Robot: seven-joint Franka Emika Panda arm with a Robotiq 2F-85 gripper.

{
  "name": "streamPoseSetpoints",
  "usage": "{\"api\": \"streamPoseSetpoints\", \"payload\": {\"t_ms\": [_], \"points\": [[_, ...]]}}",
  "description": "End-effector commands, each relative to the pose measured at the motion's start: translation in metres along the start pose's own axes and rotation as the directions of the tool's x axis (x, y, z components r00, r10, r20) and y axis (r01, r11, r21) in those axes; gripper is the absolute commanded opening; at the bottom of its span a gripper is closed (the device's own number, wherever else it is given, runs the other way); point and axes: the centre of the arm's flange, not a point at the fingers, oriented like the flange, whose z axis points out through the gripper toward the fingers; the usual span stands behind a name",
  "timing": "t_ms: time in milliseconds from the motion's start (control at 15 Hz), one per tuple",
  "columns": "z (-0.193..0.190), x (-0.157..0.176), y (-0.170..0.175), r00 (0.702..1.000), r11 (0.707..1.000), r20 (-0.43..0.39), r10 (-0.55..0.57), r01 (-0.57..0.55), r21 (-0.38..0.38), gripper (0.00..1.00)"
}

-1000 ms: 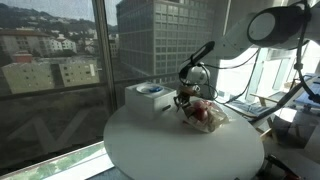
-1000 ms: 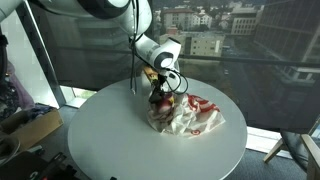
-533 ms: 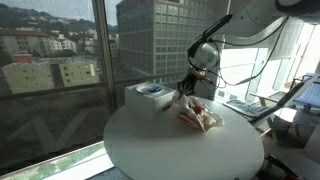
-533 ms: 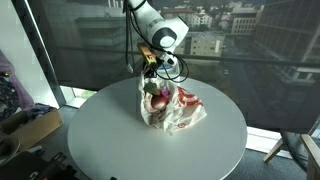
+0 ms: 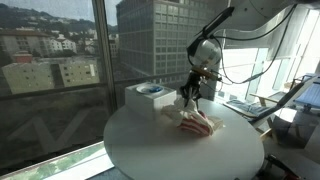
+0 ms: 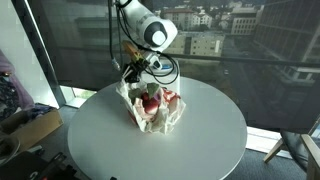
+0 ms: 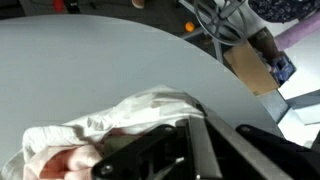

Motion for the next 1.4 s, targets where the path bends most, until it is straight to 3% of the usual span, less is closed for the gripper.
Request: {"api": "streamPoseSetpoints", "payload": {"t_ms": [0,133,200,333,533,733,933,1333], "points": [[0.069,-0.005,-0.013,0.993,0.993,0.090,-0.074,0.082,-0.087,0.00],[0.083,-0.015,-0.023,0.988,0.986,0.120,-0.100,0.115,-0.122,0.00],[0.082,-0.021,-0.028,0.987,0.983,0.123,-0.107,0.123,-0.132,0.26],[0.070,-0.038,-0.038,0.991,0.973,0.105,-0.085,0.105,-0.205,0.33],[0.035,-0.061,-0.043,0.998,0.956,0.038,-0.045,0.054,-0.288,0.57],[-0.008,-0.076,-0.036,0.995,0.946,-0.102,-0.011,-0.023,-0.323,0.81],[-0.029,-0.065,-0.011,0.970,0.916,-0.239,0.052,-0.142,-0.376,0.99],[-0.003,-0.014,0.058,0.892,0.808,-0.415,0.178,-0.374,-0.456,1.00]]}}
